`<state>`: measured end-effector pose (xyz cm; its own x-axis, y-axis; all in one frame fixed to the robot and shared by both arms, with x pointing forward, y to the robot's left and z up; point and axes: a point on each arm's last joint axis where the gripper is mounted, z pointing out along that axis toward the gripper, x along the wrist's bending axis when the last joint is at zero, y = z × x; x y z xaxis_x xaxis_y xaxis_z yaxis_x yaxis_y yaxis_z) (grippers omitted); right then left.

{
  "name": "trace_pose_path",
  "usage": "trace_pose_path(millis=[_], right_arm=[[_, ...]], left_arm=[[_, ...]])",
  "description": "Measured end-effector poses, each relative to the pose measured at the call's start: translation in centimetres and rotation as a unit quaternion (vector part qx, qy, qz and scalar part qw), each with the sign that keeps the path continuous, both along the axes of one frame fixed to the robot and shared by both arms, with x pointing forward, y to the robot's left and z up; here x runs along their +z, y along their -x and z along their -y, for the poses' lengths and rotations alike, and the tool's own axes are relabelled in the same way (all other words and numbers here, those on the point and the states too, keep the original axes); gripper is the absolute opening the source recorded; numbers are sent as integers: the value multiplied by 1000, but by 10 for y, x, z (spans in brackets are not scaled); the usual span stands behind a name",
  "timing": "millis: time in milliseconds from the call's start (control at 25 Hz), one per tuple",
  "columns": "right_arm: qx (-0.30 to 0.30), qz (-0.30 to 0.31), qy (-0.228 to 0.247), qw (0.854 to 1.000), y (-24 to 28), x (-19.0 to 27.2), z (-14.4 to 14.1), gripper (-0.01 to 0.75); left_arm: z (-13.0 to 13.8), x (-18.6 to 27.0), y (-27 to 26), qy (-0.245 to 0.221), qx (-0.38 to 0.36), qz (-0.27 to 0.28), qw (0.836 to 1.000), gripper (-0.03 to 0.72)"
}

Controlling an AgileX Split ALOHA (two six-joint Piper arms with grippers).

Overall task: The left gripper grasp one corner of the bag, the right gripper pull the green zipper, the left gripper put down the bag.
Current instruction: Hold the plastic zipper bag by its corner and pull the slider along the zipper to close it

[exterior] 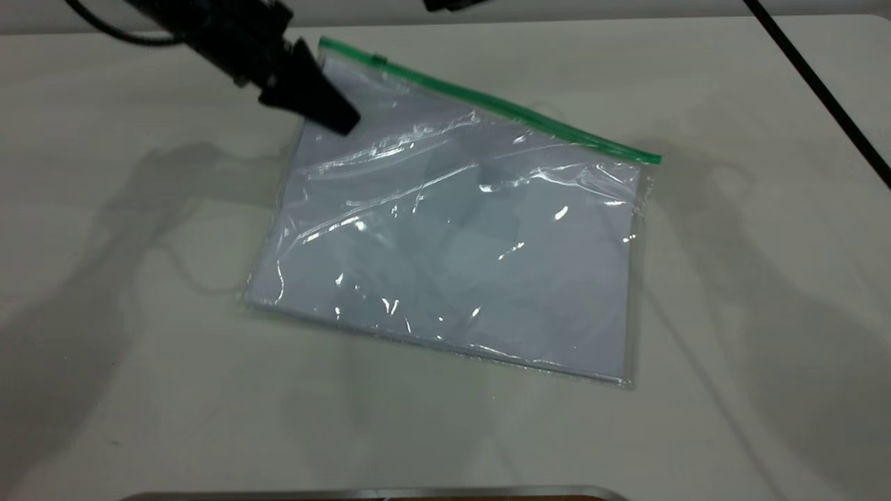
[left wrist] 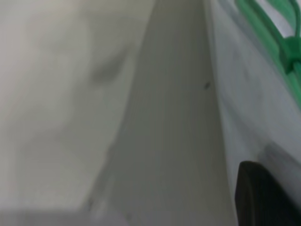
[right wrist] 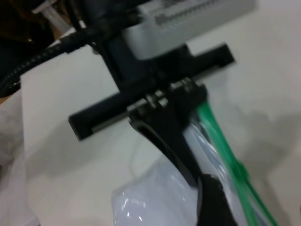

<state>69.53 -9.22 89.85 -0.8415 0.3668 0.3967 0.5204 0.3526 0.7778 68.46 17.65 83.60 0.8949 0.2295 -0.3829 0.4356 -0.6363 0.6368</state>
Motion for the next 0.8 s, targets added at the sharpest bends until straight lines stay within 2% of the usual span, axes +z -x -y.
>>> trace_pose_path(millis=[160,360,520,800], right_arm=[[25,15,-4,1000,7,8,-26,481],[44,-6,1,999,18,-14,-47,472],[41,-20,5,999,15,-38,-51,470],[37,3,-7,999,3,-23,-54,468]], left_arm=[[0,4,1,3,-6,-1,1000,76],[0,4,1,2,-7,-1,1000,76],[1,4,1,2,-9,1,1000,76],[-1,1,2,-15,-36,21,999,76]])
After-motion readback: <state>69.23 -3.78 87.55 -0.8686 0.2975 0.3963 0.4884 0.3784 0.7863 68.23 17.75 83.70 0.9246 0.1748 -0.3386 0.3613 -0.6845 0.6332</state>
